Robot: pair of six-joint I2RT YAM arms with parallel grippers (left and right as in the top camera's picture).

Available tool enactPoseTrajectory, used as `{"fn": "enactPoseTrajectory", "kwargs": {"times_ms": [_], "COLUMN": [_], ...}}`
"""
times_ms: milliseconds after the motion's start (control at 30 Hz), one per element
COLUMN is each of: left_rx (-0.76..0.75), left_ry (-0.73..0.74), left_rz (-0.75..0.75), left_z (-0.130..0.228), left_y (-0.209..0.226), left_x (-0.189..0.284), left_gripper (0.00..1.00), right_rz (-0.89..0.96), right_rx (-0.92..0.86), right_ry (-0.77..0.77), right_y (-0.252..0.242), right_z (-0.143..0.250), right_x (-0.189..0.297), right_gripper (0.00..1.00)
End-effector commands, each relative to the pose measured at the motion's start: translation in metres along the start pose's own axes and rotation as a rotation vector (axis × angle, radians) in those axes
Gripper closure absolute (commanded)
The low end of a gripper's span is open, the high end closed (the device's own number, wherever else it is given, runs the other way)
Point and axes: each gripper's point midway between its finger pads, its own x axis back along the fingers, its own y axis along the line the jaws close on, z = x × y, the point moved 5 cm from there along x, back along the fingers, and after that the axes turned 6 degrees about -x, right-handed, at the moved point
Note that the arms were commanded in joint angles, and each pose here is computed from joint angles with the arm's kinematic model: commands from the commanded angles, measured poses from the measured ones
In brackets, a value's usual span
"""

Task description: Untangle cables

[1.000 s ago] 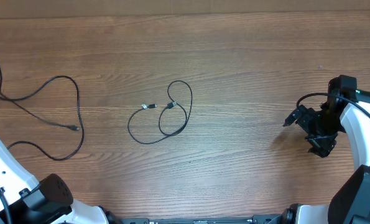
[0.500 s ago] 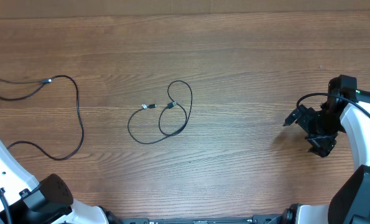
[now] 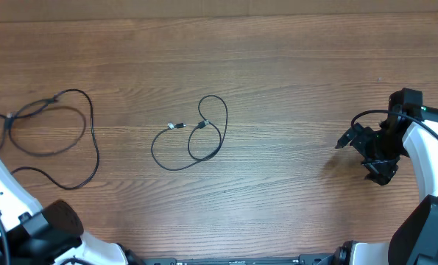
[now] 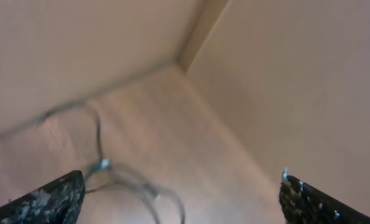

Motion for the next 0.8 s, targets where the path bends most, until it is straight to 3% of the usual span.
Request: {"fn": "enactPoseTrajectory", "kwargs": {"times_ms": [0,300,467,767], "left_rx": [-0.020,-0.025,-0.055,-0.527], "left_ry": [0.071,0.240,0.334,0.432], "left_rz": [-0.038,0.003,0.078,0.443], "left_z": [0.014,0.045,0.067,0.125], "left_y": [0.006,0.001,-0.022,-0.119], "left_x": [-0.013,-0.011,-0.005,0.025], "left_gripper": [0.00,0.00,0.00,0.01], "right_rz": [0.002,0.002,0.001,0.002], "right_rx": [0.000,0.000,0.000,0.001], "right_ry": [0.012,0.012,0.011,0.012], "right_y": [-0.001,-0.001,-0.001,-0.001], "right_z": [0.001,0.001,0.001,0.001], "right_x": [-0.003,-0.003,-0.003,-0.003], "right_gripper": [0.00,0.00,0.00,0.00]}}
